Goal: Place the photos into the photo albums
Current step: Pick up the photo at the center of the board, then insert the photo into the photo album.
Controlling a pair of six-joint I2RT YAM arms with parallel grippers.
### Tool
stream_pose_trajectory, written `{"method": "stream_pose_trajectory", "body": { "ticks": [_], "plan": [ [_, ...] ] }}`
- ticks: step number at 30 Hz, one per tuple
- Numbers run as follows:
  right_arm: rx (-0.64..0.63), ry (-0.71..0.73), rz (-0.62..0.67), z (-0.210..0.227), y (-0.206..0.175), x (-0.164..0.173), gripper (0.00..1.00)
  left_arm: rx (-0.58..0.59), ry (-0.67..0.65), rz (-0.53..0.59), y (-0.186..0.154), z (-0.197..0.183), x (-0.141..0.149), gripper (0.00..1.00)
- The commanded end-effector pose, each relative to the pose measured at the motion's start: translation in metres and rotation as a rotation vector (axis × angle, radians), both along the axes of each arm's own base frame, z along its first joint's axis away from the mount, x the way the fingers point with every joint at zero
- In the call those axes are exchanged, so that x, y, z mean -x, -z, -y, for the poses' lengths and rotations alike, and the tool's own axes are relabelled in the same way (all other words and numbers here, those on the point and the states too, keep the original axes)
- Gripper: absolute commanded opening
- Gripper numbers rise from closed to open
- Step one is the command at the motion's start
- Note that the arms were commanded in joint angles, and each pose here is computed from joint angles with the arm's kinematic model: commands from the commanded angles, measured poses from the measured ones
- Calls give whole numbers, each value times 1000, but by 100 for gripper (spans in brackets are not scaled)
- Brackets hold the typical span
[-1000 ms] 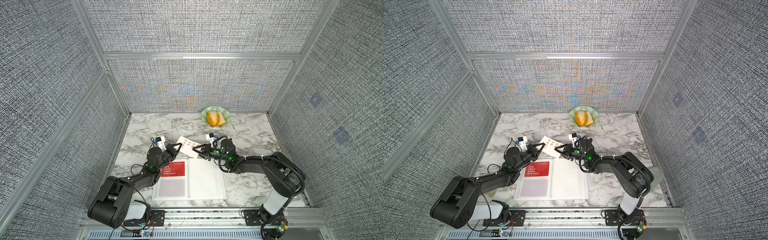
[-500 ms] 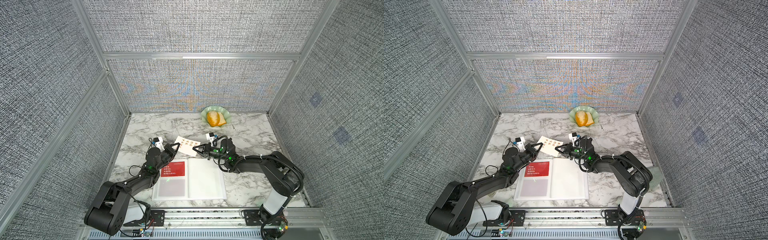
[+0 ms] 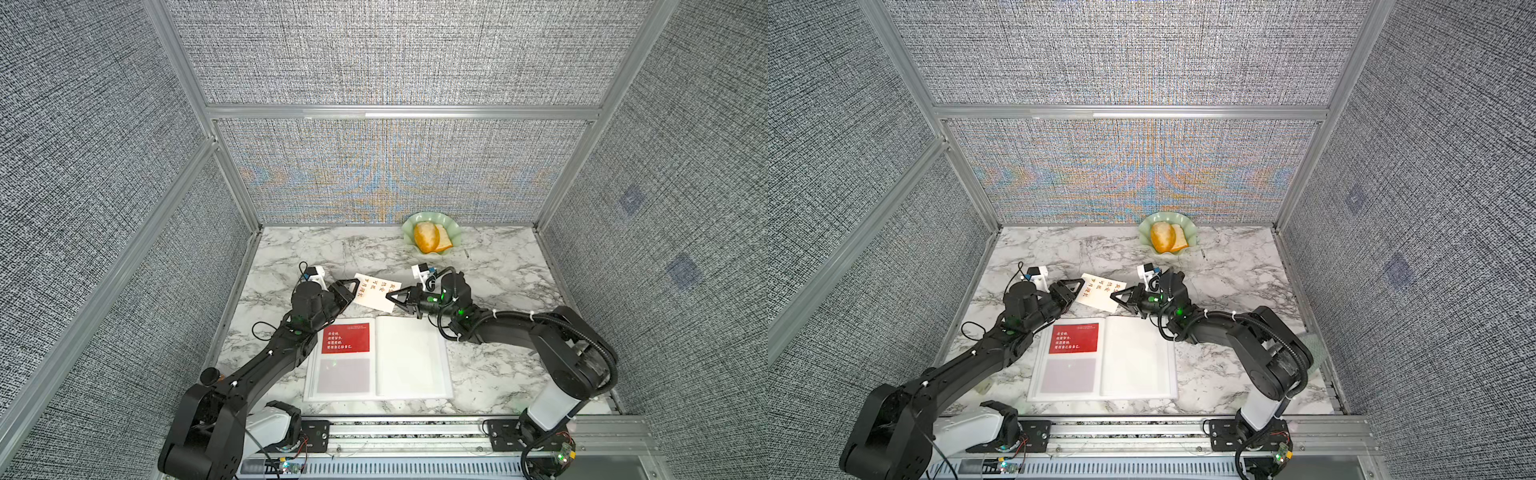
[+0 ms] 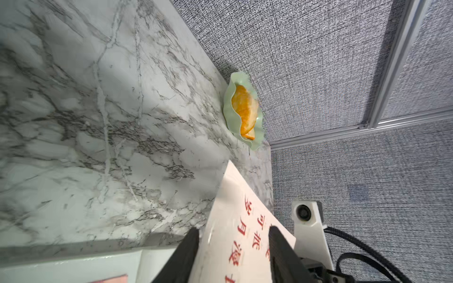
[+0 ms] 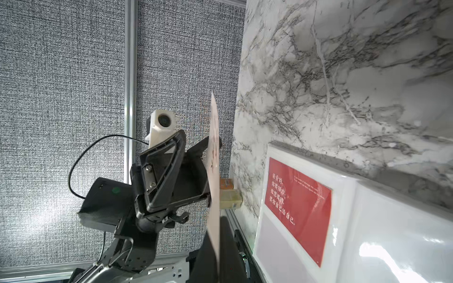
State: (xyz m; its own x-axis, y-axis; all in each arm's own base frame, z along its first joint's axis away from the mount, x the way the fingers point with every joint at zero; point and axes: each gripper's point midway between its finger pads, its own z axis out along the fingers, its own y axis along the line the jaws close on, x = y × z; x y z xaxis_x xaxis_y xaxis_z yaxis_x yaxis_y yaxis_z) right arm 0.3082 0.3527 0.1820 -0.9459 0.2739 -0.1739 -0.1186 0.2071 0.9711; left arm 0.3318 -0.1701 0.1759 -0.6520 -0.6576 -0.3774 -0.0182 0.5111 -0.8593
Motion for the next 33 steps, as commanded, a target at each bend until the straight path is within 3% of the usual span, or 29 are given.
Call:
{"method": "stream_pose_trajectory", "body": {
  "ticks": [1,7,11,16,26,33],
  "plan": [
    [106,-31,-23,7,15,8,0,-187,-25,-102,29,-21,14,48],
    [274,-138,-37,18,27,35,0,-370,-25,-231,54,-45,39,45],
    [368,-219,-63,25,37,62,0,-431,-39,-329,74,-59,60,43],
    [482,-284,-94,33,47,96,0,-428,-57,-420,97,-69,89,38],
    [663,-306,-154,40,66,135,0,-427,-84,-484,118,-81,123,35],
    [752,-256,-147,42,53,135,0,-439,-113,-528,133,-88,135,34]
  ]
}}
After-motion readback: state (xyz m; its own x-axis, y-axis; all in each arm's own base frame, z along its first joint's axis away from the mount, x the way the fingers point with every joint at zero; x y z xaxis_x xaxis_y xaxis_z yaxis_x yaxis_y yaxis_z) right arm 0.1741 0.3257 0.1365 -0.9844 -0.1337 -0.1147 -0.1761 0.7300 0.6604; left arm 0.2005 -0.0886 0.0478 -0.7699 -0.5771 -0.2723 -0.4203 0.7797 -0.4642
